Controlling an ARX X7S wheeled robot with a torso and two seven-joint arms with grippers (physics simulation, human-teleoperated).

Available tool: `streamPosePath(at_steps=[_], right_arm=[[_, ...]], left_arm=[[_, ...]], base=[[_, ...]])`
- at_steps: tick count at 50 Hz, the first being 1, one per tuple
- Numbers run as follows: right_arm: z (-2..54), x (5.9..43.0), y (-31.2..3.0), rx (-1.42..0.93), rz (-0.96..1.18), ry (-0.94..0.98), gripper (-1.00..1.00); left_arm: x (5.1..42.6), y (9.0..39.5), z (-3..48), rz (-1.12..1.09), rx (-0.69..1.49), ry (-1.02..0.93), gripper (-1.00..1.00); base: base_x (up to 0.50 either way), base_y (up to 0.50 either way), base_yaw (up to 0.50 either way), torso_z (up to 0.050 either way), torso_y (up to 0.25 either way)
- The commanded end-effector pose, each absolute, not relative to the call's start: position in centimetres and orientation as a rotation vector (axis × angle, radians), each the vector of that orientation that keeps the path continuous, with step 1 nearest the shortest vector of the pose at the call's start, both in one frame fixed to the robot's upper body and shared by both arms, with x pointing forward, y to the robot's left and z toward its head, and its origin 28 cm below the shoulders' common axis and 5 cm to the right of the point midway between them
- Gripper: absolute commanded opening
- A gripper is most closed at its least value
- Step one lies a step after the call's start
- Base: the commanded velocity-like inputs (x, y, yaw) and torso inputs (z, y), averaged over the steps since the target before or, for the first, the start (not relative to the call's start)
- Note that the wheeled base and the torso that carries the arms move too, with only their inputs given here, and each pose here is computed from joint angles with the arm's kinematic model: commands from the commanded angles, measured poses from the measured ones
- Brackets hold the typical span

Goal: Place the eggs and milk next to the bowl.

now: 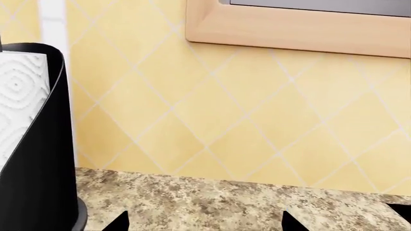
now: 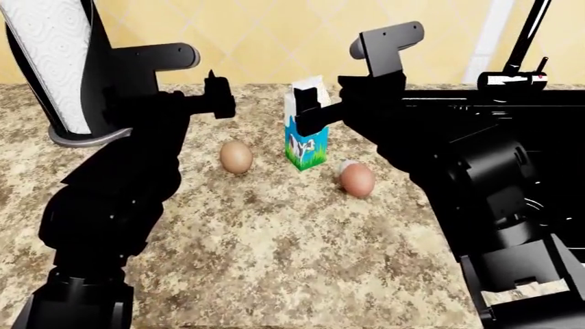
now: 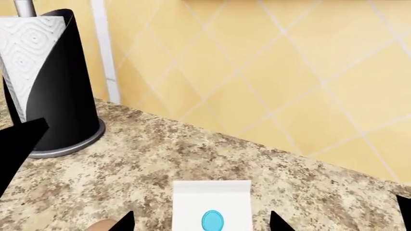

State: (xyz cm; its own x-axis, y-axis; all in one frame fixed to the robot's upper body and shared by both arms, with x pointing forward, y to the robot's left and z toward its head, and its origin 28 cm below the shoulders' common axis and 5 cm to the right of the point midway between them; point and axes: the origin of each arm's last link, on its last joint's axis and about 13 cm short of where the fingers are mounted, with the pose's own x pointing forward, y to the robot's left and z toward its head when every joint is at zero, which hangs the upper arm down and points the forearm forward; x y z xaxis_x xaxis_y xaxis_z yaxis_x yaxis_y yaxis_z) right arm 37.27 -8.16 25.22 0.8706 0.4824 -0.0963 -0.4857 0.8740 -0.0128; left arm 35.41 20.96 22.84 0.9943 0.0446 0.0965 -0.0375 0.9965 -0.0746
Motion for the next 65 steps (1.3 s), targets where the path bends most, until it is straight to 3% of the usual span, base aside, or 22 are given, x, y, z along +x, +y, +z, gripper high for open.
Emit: streamPosePath(at_steps=[1,65], right_arm=[[24.7,38.0,-8.0,-0.044,0.504,0.107,1.00],[22.0,41.3,-6.5,-0.082,0.513,0.204,1.00]], left_arm=[[35.5,21.0,22.5,0.038,-0.076,-0.094,1.00],[35.5,21.2,22.0,0.031,-0.092,-0.084,1.00]], base=[[0.00,0.00,0.00,0.000,0.000],[0.00,0.00,0.00,0.000,0.000]])
